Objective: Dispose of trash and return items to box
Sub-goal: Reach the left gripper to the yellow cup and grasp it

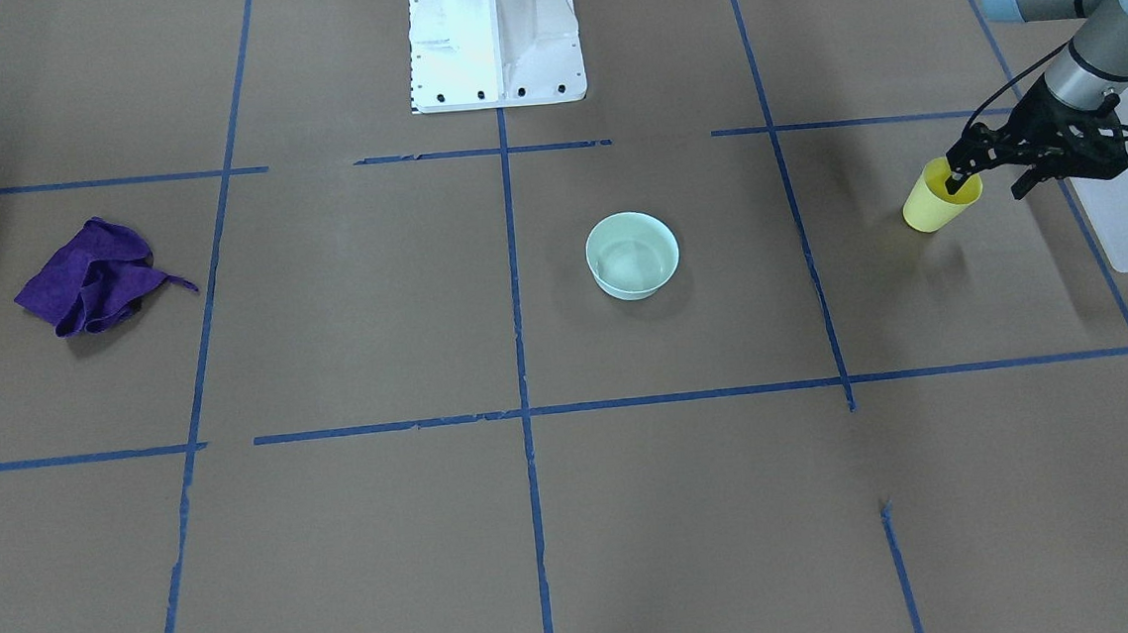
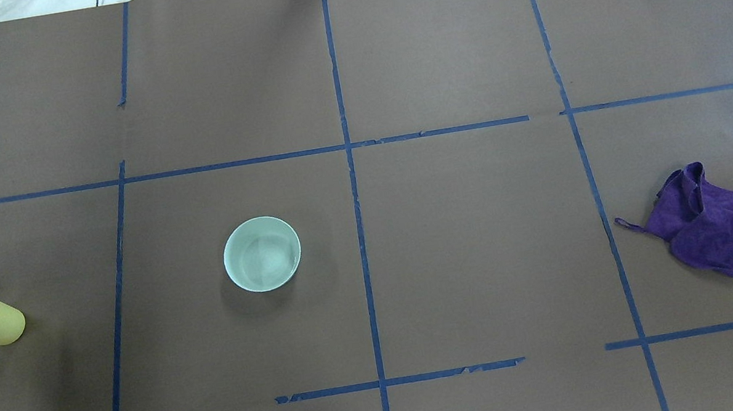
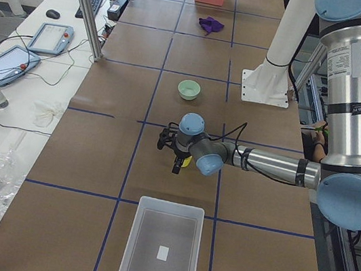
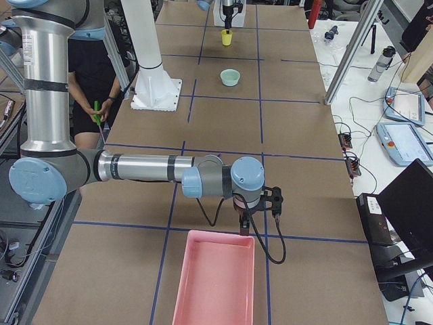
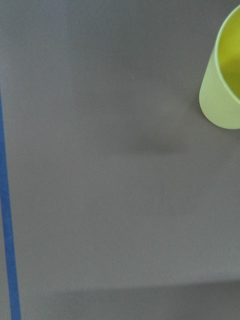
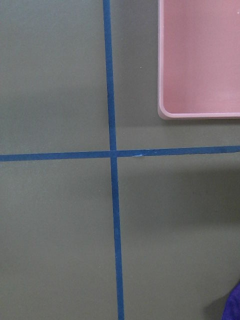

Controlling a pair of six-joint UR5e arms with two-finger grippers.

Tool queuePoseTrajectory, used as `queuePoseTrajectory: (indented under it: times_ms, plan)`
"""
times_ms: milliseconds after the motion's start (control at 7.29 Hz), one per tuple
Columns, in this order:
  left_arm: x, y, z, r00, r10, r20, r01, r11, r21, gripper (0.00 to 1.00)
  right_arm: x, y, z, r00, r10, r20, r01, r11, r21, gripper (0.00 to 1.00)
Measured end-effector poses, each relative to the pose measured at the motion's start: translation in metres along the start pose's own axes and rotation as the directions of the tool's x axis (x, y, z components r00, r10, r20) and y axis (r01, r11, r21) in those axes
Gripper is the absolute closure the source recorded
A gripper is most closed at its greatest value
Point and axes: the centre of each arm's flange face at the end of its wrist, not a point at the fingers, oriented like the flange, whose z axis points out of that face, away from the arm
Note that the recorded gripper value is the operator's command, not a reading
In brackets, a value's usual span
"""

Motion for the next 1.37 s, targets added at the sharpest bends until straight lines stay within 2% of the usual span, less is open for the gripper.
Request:
queuePoseTrajectory:
  times_ms: [137,274,686,960,1371]
  plan:
    - [0.004,0.003,0.004,1.000,0.009,-0.003,-0.009,1.000,-0.010,0.68,0.000,0.000,0.000,1.000,0.000,0.000,0.000,1.000,0.000,0.00]
    - [0.007,0.005,0.007,1.000,0.014,-0.004,-0.014,1.000,-0.018,1.00,0.000,0.000,0.000,1.000,0.003,0.001,-0.002,1.000,-0.003,0.00]
    - [0.010,0.004,0.006,1.000,0.009,-0.007,-0.009,1.000,-0.018,1.00,-0.014,-0.007,-0.008,1.000,-0.021,0.009,0.021,1.000,0.014,0.00]
    - [0.020,0.001,-0.005,0.999,-0.031,-0.023,0.031,1.000,-0.004,1.00,-0.024,-0.010,-0.015,0.999,-0.039,0.018,0.039,0.999,0.028,0.00]
    - [0.040,-0.007,-0.042,0.995,-0.061,-0.073,0.060,0.998,-0.015,1.00,-0.050,-0.004,0.005,0.997,-0.030,0.067,0.031,0.999,-0.020,0.00]
